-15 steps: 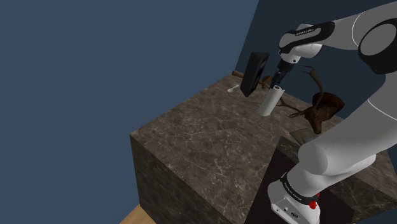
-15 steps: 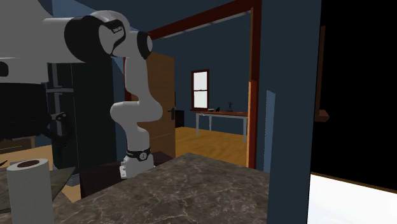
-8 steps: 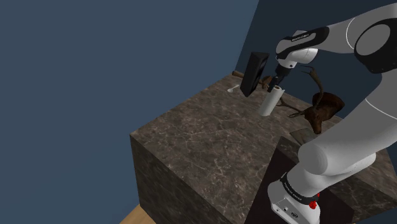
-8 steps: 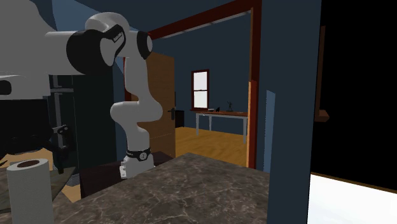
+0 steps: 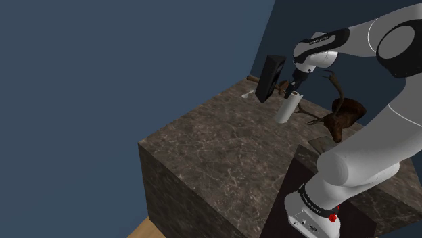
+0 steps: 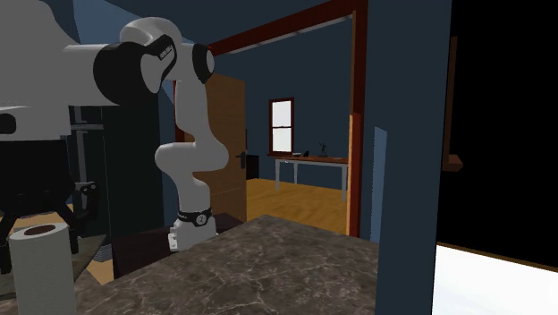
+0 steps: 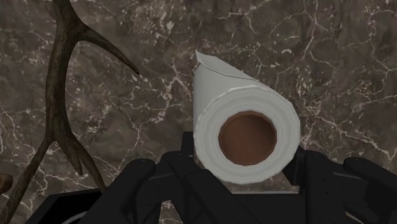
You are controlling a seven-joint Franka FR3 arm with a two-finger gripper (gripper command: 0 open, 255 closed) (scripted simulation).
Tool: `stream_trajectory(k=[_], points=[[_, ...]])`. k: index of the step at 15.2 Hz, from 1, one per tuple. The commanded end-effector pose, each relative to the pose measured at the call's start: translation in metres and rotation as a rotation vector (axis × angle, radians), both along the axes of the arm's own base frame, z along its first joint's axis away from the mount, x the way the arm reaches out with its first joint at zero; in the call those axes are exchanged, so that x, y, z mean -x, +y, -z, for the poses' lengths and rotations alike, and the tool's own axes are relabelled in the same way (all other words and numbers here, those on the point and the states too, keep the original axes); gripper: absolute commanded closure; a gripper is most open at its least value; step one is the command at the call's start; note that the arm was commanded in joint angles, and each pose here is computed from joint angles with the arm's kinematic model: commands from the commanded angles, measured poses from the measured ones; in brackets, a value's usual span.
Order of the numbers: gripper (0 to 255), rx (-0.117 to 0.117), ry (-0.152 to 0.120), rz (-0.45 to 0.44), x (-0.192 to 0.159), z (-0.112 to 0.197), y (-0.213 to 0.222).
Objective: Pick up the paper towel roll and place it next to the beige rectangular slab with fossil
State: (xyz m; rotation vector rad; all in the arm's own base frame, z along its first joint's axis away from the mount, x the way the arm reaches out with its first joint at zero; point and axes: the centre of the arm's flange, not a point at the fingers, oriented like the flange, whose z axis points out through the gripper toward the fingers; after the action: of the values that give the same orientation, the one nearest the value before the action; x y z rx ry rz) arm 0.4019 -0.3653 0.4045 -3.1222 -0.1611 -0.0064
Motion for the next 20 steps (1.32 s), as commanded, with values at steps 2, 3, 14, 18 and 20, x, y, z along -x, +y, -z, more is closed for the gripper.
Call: stream_trajectory(k=[2,3,14,18,20], points=[[255,0.000,0.000,0.000,0.000,0.000,0.000],[255,0.000,0.000,0.000,0.000,0.000,0.000],[255,0.000,0.000,0.000,0.000,-0.037,0.000],[255,0.000,0.000,0.000,0.000,-0.058,0.000],[255,0.000,0.000,0.000,0.000,-0.069,0.000]])
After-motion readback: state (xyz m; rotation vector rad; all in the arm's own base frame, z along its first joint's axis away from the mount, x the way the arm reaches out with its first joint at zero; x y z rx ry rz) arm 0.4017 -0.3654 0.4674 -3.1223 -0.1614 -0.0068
